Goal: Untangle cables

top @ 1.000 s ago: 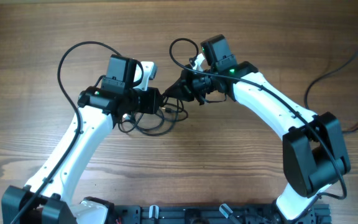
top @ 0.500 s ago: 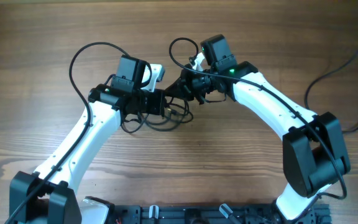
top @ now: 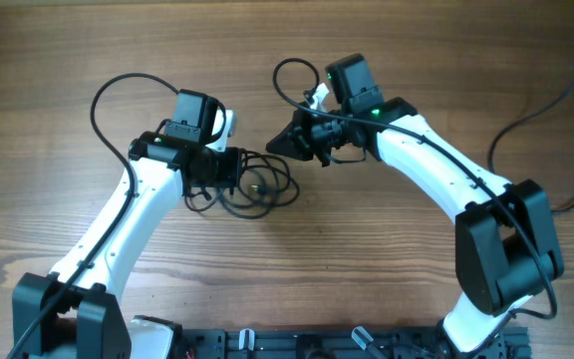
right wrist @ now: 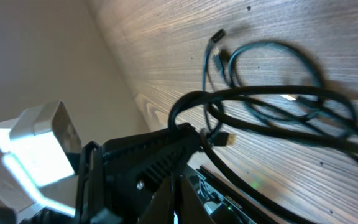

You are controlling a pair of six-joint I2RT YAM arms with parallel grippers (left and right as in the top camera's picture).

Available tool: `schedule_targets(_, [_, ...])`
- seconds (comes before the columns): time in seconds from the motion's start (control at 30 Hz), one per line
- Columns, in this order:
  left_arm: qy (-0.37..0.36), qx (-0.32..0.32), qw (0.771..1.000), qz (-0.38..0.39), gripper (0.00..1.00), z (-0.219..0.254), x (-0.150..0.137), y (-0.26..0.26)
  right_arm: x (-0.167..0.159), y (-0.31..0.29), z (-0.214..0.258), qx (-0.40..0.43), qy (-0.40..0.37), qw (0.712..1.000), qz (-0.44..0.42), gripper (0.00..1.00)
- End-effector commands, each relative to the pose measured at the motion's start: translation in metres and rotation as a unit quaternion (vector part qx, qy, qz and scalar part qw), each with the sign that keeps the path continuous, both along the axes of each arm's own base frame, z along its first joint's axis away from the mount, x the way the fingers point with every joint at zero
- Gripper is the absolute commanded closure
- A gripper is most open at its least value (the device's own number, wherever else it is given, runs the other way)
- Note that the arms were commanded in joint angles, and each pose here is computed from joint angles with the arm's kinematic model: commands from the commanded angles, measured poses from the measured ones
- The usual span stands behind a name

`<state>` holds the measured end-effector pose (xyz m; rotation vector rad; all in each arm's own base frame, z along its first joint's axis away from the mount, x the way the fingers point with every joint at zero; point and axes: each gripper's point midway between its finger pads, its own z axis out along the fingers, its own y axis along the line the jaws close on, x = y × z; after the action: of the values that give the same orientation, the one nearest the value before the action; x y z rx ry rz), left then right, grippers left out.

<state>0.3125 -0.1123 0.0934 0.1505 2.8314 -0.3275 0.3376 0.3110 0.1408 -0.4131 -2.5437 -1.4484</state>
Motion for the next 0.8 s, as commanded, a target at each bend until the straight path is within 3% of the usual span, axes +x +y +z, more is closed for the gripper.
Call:
schedule_targets(0.0, [0.011, 0.0, 1.0, 0.007, 0.96, -0.005, -0.003, 0.003, 0.006, -0.008, 0.007, 0.015, -0.013, 1.0, 0.004, 0.96])
schedule_targets(0.2, [0.005, -0.079, 0.991, -0.106, 0.96, 0.005, -0.013, -0.032, -0.01, -0.001, 0.009, 0.029, -0.06, 0.996, 0.064, 0.94])
schedule_targets(0.3, [-0.013, -0.105, 0.98, -0.167, 0.96, 0.011, -0.017, -0.044, -0.015, -0.006, -0.001, 0.004, -0.031, 0.998, 0.054, 0.71])
schedule_targets(0.43, [-0.021, -0.148, 0.966, -0.211, 0.96, 0.02, -0.024, -0.059, -0.013, -0.007, -0.006, -0.014, -0.012, 0.999, 0.034, 0.71])
schedule_targets(0.63, [-0.024, -0.142, 0.958, -0.249, 0.95, 0.019, -0.032, -0.073, -0.019, 0.007, -0.008, -0.026, 0.005, 0.999, 0.023, 0.72])
schedule_targets(0.77, [-0.025, -0.135, 0.957, -0.256, 0.95, 0.018, -0.034, -0.076, -0.019, 0.008, -0.009, -0.029, 0.016, 0.999, 0.013, 0.81])
